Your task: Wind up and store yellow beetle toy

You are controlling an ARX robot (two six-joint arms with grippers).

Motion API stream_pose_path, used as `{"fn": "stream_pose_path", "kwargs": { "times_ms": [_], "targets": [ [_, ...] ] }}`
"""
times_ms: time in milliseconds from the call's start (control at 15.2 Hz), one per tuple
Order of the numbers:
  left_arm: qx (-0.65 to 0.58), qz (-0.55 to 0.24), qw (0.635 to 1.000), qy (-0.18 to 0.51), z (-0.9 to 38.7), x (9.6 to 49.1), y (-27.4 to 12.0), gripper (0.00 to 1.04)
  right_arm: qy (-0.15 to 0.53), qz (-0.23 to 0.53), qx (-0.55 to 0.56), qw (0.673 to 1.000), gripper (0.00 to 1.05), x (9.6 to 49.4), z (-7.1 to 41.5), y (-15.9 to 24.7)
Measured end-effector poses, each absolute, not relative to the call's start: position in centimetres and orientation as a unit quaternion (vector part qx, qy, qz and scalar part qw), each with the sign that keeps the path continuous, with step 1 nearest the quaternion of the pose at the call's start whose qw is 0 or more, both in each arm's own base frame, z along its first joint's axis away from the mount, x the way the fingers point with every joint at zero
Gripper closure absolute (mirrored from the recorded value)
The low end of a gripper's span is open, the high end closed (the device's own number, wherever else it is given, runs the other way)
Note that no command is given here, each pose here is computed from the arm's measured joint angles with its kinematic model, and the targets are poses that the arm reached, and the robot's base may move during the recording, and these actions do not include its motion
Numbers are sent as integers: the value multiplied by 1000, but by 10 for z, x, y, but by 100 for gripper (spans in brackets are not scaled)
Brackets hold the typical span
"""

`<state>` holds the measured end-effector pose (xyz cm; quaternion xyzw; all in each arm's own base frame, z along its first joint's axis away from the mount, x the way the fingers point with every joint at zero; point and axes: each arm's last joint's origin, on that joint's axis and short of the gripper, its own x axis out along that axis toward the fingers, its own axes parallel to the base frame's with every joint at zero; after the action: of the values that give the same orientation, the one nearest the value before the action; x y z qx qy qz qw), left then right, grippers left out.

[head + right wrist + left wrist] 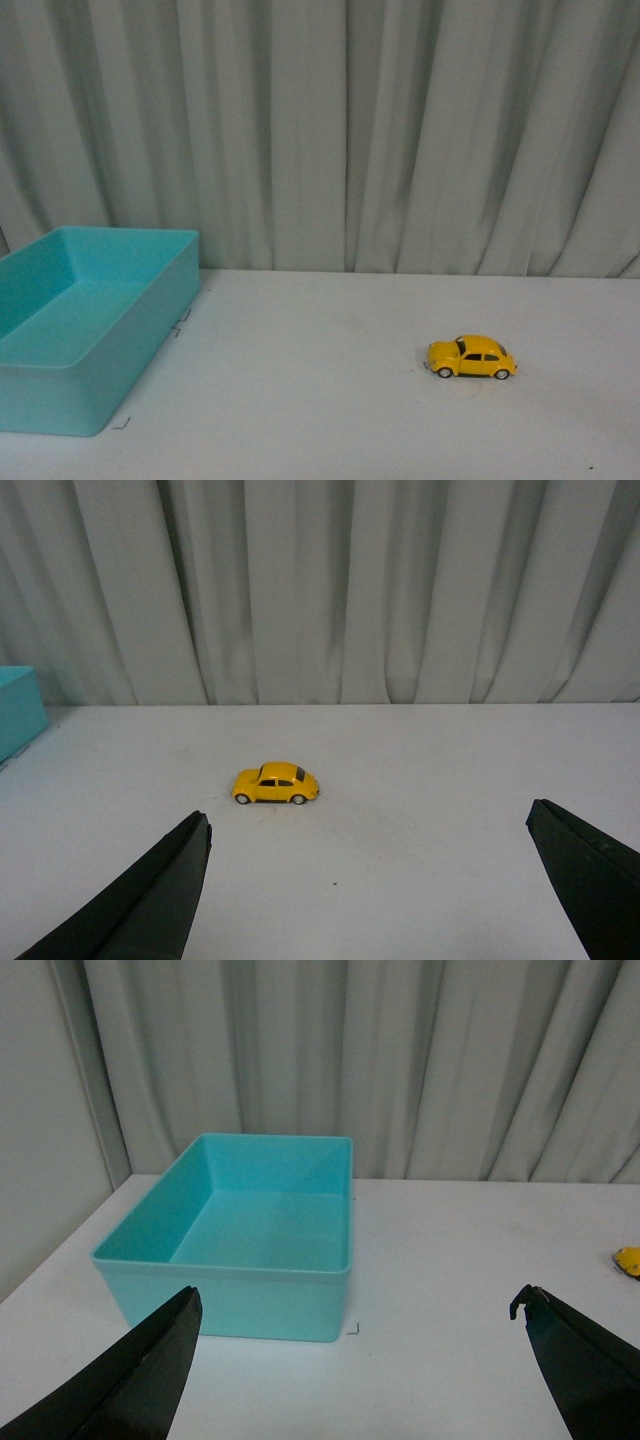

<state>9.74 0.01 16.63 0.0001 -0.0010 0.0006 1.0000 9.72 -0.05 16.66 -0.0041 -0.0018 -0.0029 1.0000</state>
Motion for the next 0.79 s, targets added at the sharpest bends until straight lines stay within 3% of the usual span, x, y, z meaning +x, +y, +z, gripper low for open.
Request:
{"fn": "stream_pose_path", "kwargs": {
  "times_ms": [790],
  "targets": [
    [0,1,1000,-1,166,97,0,7,-2,-3,-4,1000,6,97,167,-1]
  ]
}}
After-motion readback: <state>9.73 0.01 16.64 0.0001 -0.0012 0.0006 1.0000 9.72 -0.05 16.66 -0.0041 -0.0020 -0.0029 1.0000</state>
